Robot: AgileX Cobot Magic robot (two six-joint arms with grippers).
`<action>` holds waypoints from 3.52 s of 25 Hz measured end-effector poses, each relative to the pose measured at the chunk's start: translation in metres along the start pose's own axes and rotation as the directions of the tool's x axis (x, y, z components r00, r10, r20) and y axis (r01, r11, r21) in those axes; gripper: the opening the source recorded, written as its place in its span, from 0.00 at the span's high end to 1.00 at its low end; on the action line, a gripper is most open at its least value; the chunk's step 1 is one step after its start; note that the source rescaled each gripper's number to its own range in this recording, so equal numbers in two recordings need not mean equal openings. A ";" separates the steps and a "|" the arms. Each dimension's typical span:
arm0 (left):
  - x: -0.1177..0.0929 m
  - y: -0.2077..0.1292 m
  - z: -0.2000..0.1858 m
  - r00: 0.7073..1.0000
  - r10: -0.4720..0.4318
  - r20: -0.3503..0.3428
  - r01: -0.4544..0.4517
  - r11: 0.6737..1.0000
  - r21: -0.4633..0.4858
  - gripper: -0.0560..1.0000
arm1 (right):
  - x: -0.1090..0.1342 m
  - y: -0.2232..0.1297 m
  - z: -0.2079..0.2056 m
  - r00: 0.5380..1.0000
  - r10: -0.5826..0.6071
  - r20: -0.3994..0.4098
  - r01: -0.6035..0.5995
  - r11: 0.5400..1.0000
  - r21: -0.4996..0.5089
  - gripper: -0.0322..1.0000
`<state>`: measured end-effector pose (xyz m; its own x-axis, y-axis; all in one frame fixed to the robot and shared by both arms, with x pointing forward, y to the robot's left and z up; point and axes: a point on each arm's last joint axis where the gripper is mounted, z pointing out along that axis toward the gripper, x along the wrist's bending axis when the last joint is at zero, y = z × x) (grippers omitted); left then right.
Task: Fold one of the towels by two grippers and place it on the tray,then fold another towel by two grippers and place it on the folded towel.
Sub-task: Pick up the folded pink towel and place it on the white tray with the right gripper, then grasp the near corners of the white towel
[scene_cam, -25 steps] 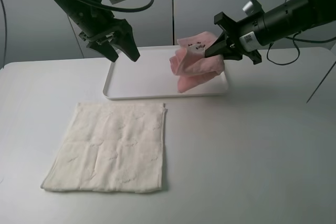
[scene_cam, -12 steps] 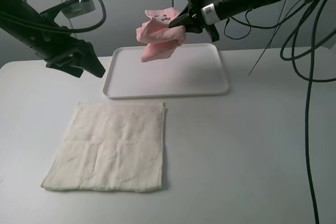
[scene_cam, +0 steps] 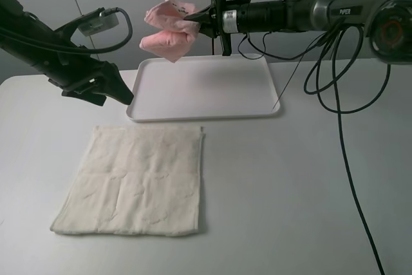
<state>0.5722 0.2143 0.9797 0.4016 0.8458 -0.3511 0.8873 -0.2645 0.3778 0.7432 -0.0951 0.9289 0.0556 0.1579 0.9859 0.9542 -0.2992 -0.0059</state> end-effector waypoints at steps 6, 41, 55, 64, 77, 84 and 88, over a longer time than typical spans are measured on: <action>-0.001 0.001 0.000 1.000 0.013 0.013 -0.013 1.000 -0.015 0.04 | -0.008 0.007 0.002 0.997 -0.072 -0.018 0.071 0.996 -0.062 0.87; -0.005 -0.002 0.000 0.999 0.017 0.050 -0.018 0.999 0.026 0.04 | 0.007 -0.015 -0.034 0.692 -0.537 0.483 0.518 0.835 0.187 0.07; -0.010 -0.012 -0.045 0.954 0.280 -0.109 -0.272 0.959 0.083 0.04 | 0.090 -0.058 -0.099 0.323 -0.799 0.508 0.502 0.600 0.623 0.12; -0.013 -0.025 -0.052 0.872 0.489 -0.027 -0.472 0.853 0.225 0.04 | 0.066 -0.120 -0.094 0.352 -0.841 0.410 0.404 0.532 0.744 0.13; -0.045 -0.061 -0.011 0.683 0.725 0.094 -0.694 0.604 0.392 0.04 | 0.037 -0.250 -0.032 0.165 -0.982 0.090 0.345 0.142 0.928 0.13; -0.045 -0.087 0.014 0.556 0.827 0.082 -0.766 0.471 0.437 0.04 | 0.038 -0.282 -0.019 0.062 -0.996 -0.062 0.316 -0.040 0.948 0.13; -0.040 -0.094 0.018 0.500 0.862 0.082 -0.793 0.417 0.443 0.04 | 0.039 -0.295 -0.013 0.039 -0.992 -0.123 0.319 -0.105 0.942 0.13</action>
<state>0.4770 0.1965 0.9428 0.9844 0.1565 0.0801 0.1522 -0.9867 0.0567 0.4603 -0.0134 0.9714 -0.9802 0.1867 0.0654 0.1949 0.9680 0.1578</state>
